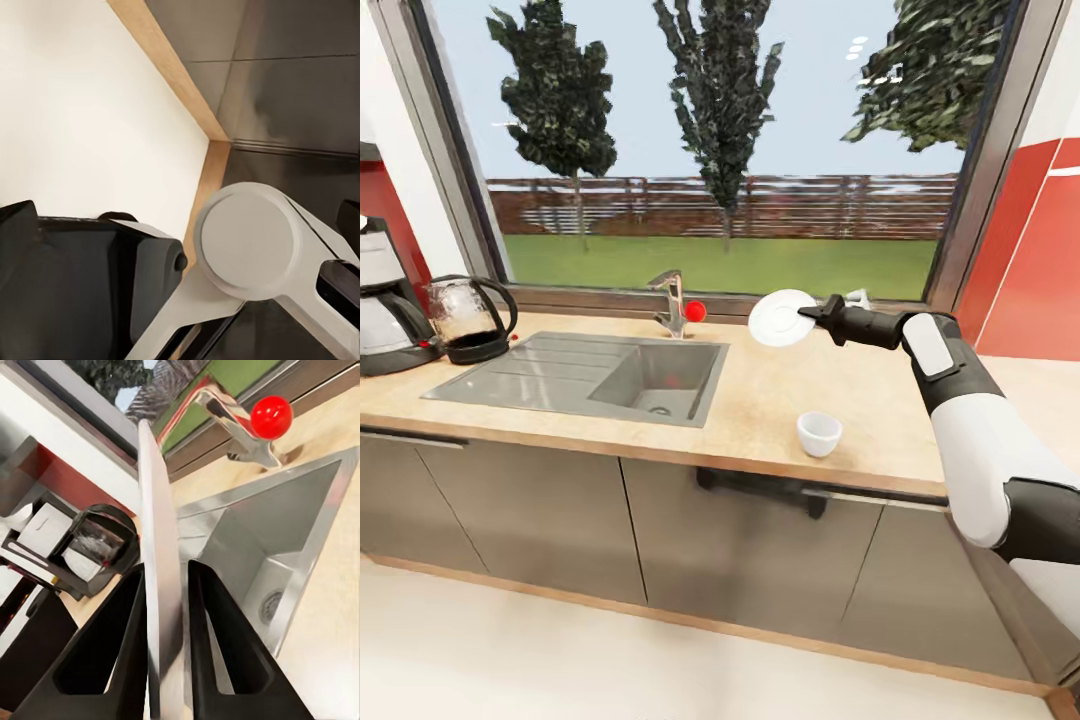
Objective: Set up a coffee station on the kitchen countertop: keep the coffee maker on the countertop, move the bottle of coffee from the kitchen shelf to the counter next to the coffee maker, place a paper coffee filter on top of the coffee maker, put the saucer next to the coffee maker with the coffee cup on the saucer, and place the electric kettle next to the coffee maker.
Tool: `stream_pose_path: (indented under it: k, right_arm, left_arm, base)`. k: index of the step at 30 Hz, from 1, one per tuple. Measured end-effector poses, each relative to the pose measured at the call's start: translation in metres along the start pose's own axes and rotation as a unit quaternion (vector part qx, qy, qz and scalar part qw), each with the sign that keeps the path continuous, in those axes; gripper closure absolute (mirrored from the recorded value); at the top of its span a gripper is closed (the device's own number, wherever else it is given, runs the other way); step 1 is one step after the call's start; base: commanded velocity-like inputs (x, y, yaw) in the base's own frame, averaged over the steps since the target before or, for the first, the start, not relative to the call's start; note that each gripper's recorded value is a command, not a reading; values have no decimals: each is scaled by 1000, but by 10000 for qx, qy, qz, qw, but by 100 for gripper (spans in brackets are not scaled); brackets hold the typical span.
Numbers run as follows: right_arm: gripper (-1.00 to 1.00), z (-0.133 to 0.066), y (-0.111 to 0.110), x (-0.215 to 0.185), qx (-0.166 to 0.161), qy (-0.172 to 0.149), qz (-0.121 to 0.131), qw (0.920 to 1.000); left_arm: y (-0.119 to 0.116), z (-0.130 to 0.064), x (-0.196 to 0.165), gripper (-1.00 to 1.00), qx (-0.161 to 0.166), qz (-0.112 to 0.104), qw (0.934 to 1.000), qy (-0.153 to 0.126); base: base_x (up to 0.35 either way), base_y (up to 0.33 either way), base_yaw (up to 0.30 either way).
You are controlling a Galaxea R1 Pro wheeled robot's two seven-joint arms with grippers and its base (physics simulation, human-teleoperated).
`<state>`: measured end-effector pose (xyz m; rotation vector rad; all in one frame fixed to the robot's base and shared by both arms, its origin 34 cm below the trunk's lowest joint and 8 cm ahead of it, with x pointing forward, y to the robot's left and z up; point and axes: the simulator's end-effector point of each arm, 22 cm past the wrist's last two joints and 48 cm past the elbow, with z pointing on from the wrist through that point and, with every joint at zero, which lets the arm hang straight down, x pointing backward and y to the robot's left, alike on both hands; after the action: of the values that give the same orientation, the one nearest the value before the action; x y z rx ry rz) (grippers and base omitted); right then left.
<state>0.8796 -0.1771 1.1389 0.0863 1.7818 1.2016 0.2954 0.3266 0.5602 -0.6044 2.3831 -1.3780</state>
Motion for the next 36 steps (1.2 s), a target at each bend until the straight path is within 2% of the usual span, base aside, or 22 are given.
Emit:
stream_pose_path:
  k: [16,23,28,29,30,31,32,36]
  right_arm:
    - [100,9,7,9,-68,65,30,10000]
    - [100,33,32,34,-310,246,76,9992]
    - [100,68,73,79,-641,572,94,9963]
    - [100,71,75,85,-648,612,64,9960]
    - [100,72,83,94,-692,660,-88,9954]
    - [100,66,104,111,-840,661,-561,9927]
    - [100,63,108,119,-835,680,-692,9918]
    - [100,58,109,135,-755,820,-800,9905]
  left_arm:
    - [1,0,0,-100,-20,-2,10000,-11]
    - [4,0,0,-100,-91,-8,10000,-9]
    - [8,0,-1,-100,-193,-9,9998,-20]
    - [9,0,-1,-100,-196,-9,9998,-19]
    - [9,0,-1,-100,-200,-9,9998,-19]
    - [9,0,-1,-100,-205,-9,9998,-21]
    - [9,0,-1,-100,-206,-10,9998,-21]
    - [9,0,-1,-100,-206,-11,9998,-23]
  base:
    - [0,0,271]
    - [48,130,272]
    - [88,169,274]
    - [69,107,275]
    - [23,42,275]
    - [15,74,275]
    - [9,141,275]
    - [4,235,219]
